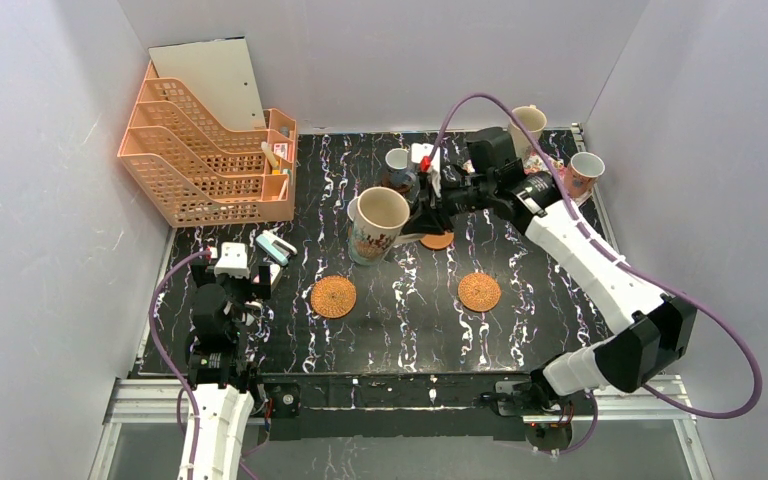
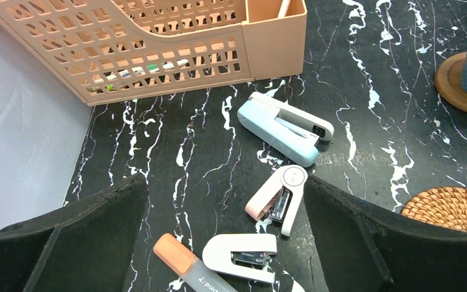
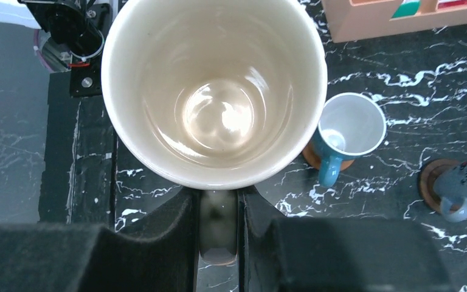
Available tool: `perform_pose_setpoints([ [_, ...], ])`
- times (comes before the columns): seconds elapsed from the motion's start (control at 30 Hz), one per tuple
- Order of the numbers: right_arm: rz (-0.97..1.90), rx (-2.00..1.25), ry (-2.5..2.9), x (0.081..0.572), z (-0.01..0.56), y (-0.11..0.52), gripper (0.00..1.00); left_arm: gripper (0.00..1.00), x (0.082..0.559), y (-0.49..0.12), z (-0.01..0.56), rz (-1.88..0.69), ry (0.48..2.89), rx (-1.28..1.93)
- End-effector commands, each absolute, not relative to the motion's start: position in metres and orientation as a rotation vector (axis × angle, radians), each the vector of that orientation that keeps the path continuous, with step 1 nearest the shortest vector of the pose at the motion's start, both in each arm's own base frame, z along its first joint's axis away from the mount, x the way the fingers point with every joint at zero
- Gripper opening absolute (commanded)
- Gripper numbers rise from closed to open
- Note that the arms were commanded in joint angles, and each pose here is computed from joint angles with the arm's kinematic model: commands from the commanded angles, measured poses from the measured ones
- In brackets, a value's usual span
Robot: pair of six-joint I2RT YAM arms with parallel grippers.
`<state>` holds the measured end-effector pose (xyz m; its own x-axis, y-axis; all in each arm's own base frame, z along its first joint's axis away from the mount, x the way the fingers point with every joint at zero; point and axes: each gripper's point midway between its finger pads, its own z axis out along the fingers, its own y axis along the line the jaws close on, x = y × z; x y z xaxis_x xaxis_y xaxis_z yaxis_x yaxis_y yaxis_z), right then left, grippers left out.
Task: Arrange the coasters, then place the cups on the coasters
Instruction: Place the cup on the coaster.
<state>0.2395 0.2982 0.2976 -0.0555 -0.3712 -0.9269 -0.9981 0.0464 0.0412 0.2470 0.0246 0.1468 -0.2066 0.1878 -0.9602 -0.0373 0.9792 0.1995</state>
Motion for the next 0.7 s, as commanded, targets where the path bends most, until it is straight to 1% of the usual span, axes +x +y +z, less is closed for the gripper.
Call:
perform_pose_setpoints([
  [0.0, 0.96, -1.388, 1.38, 0.232, 0.338, 0.298, 0.01, 0.98, 0.246, 0.029, 0.148, 0.22, 1.761, 0.087],
  [0.2, 0.974, -1.394, 1.326, 0.218, 0.343, 0.298, 0.01, 0.98, 0.244, 0.028, 0.151, 0.22, 1.749, 0.097],
  [0.43, 1.013, -1.457, 1.38, 0.218, 0.314, 0.319, 0.01, 0.98, 0.245, 0.029, 0.149, 0.223, 1.759, 0.095],
  [0.67, 1.031, -1.519, 1.35, 0.208, 0.297, 0.334, 0.01, 0.98, 0.245, 0.029, 0.151, 0.226, 1.75, 0.093],
])
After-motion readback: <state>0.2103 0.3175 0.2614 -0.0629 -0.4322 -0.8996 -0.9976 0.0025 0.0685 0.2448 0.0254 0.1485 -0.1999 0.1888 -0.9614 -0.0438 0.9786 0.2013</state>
